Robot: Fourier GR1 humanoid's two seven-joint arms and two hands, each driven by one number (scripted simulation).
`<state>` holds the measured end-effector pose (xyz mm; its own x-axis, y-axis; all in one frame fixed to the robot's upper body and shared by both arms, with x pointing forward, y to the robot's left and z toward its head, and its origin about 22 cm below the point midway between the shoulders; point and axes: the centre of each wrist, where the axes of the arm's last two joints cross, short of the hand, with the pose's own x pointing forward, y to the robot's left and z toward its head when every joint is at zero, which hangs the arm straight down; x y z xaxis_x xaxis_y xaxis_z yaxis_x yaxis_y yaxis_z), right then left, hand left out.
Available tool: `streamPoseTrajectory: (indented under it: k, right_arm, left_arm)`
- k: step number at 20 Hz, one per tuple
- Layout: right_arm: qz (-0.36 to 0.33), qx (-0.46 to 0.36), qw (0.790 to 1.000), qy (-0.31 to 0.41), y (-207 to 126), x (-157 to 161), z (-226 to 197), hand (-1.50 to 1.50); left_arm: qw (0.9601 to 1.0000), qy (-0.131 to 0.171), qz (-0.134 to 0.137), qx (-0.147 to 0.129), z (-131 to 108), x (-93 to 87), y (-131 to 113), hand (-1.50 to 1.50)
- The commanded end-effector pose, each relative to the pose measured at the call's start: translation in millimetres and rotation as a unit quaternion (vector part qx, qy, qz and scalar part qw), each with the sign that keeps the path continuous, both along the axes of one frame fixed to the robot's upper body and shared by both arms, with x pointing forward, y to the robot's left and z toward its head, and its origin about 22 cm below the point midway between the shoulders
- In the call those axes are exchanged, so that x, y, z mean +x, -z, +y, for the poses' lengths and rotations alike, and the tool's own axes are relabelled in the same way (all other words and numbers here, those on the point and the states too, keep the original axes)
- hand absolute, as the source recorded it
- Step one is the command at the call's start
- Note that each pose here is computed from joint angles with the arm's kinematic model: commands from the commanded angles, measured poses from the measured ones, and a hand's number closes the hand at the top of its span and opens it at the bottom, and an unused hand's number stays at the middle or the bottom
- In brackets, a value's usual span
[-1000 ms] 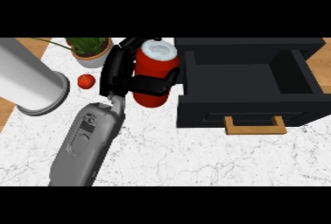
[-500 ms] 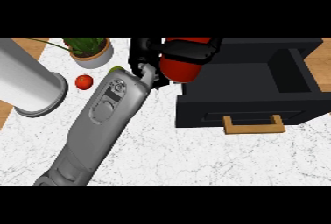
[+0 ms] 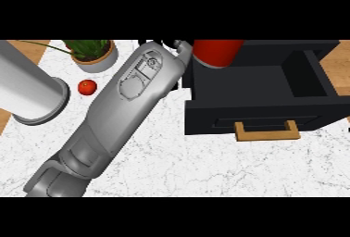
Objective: Pick up the can, place it into the drawer and close the drawer
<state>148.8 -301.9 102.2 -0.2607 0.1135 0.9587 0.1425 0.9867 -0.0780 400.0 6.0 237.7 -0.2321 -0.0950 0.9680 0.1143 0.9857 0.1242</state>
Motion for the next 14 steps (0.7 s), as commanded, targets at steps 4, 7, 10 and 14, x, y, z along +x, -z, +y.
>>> streamPoseTrajectory:
  k: [4,7,10,14]
  right_arm:
    - [0.002,-0.001,1.0,-0.01,2.3,8.8,1.5,-1.5]
    - [0.004,0.008,1.0,-0.003,-1.8,9.0,-1.5,-1.5]
    - [0.003,0.002,1.0,-0.013,3.1,15.4,6.4,-1.5]
    - [-0.006,0.003,1.0,-0.006,-2.9,17.6,10.6,-1.5]
  left_arm:
    - [0.9997,-0.005,-0.003,0.022,-21.2,12.5,-9.4,1.5]
    - [0.9996,-0.006,0.001,0.026,-21.4,19.0,-11.6,1.5]
    - [0.9993,-0.017,0.006,0.034,-21.2,19.7,9.7,1.5]
    - [0.9995,-0.008,0.013,0.029,-21.6,29.2,-8.7,1.5]
